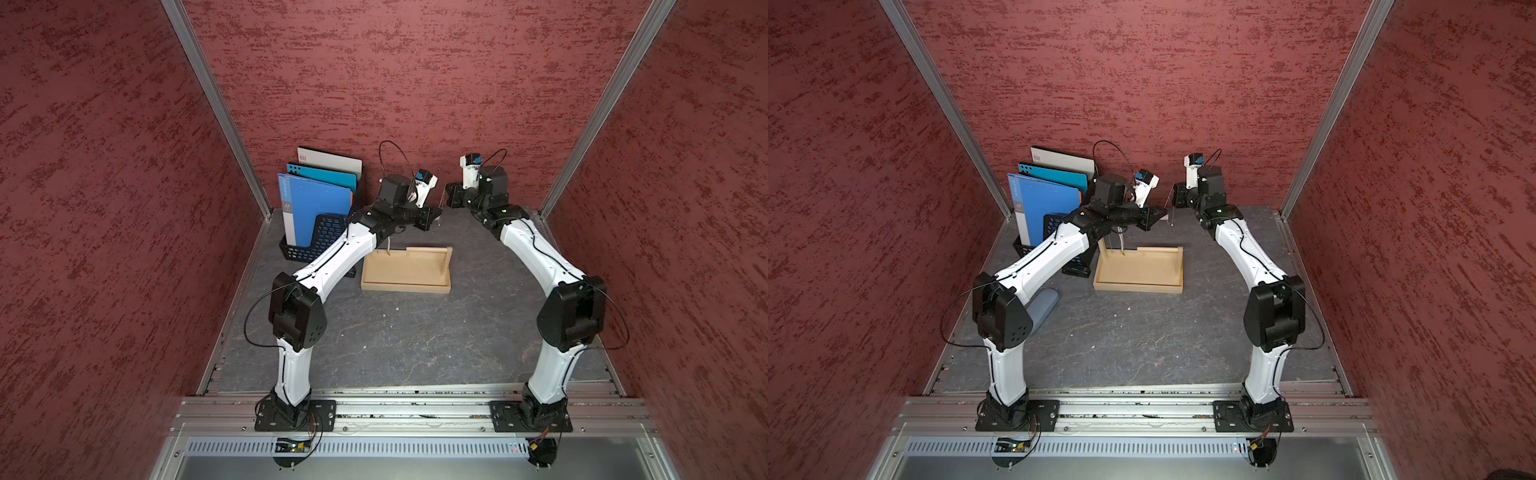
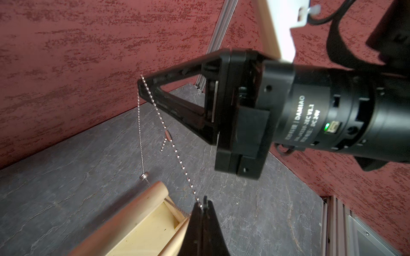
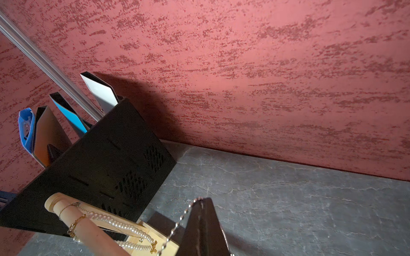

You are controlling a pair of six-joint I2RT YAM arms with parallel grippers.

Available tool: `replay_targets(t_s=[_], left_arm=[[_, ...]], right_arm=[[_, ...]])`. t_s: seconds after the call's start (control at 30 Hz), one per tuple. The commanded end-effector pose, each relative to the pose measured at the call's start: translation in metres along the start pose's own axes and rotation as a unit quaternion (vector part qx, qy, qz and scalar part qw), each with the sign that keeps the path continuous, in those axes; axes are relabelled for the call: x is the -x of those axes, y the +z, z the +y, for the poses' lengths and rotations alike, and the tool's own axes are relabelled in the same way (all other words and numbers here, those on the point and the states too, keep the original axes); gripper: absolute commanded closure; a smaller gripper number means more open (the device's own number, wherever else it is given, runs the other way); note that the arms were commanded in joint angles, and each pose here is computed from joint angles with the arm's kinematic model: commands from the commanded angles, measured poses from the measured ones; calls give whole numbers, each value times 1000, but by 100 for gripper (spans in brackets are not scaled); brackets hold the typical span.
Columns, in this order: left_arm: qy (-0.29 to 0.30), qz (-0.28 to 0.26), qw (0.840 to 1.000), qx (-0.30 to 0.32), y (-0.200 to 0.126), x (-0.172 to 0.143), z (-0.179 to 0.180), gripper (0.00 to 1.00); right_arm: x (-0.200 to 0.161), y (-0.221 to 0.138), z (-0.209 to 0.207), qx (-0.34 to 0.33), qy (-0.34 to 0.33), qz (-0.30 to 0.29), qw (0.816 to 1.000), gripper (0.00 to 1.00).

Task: Hang the necklace on the jewelry display stand
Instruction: Hang the necklace on the stand.

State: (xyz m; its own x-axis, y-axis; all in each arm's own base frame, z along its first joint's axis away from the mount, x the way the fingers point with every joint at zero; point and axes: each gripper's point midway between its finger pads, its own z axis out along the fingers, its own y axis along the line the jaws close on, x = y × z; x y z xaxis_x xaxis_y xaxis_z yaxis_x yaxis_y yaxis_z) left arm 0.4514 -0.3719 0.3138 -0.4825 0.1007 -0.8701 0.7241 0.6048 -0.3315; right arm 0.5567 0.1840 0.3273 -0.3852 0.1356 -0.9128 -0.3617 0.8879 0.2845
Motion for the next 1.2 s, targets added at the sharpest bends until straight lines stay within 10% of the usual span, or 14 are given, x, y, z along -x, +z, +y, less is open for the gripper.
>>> replay_targets(t_s=[0.0, 0.8, 1.17], left_arm=[[8, -29, 1000, 6, -19, 18, -3, 100], [-22, -36, 998, 46, -50, 10, 34, 100], [-41, -29, 997, 65, -62, -4, 55, 100]], right_arm=[[2, 8, 6, 7, 0, 5, 1000, 100], [-9, 21, 46, 69, -37, 38, 996, 100], [-40, 6, 79, 158, -59, 64, 984, 83]])
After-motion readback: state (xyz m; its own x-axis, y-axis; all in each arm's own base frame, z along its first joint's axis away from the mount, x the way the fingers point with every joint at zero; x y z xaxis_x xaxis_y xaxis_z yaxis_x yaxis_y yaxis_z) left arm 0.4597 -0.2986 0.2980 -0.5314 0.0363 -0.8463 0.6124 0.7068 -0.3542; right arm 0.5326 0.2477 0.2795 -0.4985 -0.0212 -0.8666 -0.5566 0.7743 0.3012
